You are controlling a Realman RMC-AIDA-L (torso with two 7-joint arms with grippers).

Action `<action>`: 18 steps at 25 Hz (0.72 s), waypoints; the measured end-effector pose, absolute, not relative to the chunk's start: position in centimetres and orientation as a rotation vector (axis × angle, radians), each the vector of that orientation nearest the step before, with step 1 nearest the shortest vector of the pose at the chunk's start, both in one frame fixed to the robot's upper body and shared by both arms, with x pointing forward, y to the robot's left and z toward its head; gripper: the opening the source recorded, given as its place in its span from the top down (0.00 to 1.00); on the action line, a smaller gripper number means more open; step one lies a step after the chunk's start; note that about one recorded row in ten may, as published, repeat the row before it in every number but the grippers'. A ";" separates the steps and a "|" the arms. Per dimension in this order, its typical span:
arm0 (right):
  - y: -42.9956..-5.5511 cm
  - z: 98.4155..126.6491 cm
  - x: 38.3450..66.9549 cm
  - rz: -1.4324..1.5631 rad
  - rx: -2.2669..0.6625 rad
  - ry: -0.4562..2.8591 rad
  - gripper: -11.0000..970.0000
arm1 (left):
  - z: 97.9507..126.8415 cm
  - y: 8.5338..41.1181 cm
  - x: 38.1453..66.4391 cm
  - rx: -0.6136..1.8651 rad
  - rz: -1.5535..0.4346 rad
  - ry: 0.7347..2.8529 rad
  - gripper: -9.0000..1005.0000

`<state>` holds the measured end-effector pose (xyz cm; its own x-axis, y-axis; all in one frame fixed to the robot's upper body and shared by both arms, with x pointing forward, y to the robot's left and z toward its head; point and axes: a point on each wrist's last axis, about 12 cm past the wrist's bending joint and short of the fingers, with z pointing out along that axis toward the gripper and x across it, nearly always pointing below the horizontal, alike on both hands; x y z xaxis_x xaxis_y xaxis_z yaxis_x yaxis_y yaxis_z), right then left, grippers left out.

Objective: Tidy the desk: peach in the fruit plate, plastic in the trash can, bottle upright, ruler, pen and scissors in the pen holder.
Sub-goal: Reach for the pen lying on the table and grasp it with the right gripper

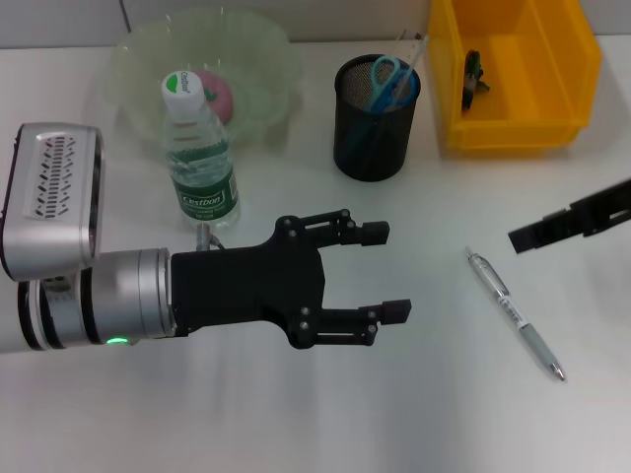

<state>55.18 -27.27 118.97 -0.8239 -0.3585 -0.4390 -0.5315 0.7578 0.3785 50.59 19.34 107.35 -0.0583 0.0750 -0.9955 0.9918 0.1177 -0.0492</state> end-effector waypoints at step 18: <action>-23.8 119.3 58.3 0.436 -0.766 2.958 0.33 | 107.0 19.2 50.0 1.170 -1.149 1.363 0.22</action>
